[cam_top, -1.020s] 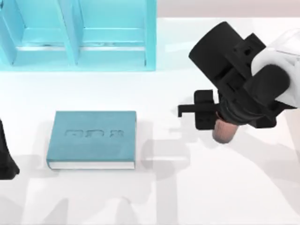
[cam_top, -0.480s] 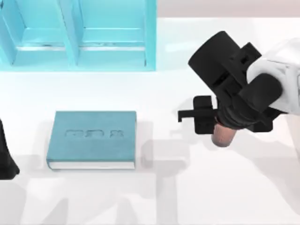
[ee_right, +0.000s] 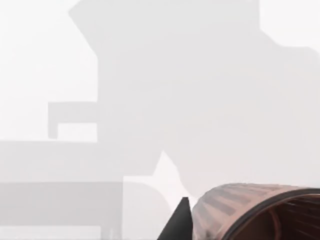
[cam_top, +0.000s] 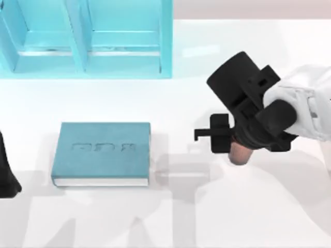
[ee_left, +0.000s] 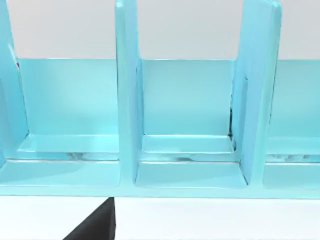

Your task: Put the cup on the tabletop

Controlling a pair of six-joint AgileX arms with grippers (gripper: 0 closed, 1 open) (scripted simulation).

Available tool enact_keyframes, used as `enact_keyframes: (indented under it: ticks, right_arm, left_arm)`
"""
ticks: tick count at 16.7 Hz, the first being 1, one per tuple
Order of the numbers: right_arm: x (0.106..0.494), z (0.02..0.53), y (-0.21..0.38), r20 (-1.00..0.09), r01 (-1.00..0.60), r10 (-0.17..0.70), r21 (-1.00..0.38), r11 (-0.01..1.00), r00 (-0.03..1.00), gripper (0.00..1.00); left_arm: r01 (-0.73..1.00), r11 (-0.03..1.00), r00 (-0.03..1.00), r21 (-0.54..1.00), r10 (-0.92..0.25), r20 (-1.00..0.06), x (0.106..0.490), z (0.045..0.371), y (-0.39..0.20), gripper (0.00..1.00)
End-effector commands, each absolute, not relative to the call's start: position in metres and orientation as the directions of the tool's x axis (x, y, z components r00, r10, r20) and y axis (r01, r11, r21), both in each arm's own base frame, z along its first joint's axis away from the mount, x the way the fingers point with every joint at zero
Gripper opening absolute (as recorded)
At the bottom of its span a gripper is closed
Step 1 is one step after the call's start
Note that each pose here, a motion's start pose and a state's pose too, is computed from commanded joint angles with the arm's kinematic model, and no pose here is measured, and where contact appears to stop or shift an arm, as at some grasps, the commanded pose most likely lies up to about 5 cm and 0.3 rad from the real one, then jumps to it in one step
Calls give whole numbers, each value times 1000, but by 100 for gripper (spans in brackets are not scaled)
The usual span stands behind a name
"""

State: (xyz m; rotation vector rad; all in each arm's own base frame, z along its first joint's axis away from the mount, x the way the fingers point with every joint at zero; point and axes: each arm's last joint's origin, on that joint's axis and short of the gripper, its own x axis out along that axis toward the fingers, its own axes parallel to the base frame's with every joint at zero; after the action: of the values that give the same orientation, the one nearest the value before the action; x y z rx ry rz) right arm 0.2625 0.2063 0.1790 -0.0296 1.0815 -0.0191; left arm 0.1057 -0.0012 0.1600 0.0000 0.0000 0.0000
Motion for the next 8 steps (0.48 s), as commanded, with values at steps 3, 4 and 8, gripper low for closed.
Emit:
enact_keyframes:
  ticks: [3, 4, 8]
  right_arm:
    - [263, 179, 206, -882, 1, -30, -34, 999, 470, 8]
    - [263, 179, 206, -882, 1, -30, -34, 999, 470, 15]
    - [263, 179, 206, -882, 1, -30, -34, 999, 470, 45]
  left_arm:
    - [0, 1000, 1000, 0, 0, 0, 106, 160, -1, 100]
    - [0, 1000, 1000, 0, 0, 0, 106, 160, -1, 100]
    - [0, 1000, 1000, 0, 0, 0, 106, 160, -1, 100]
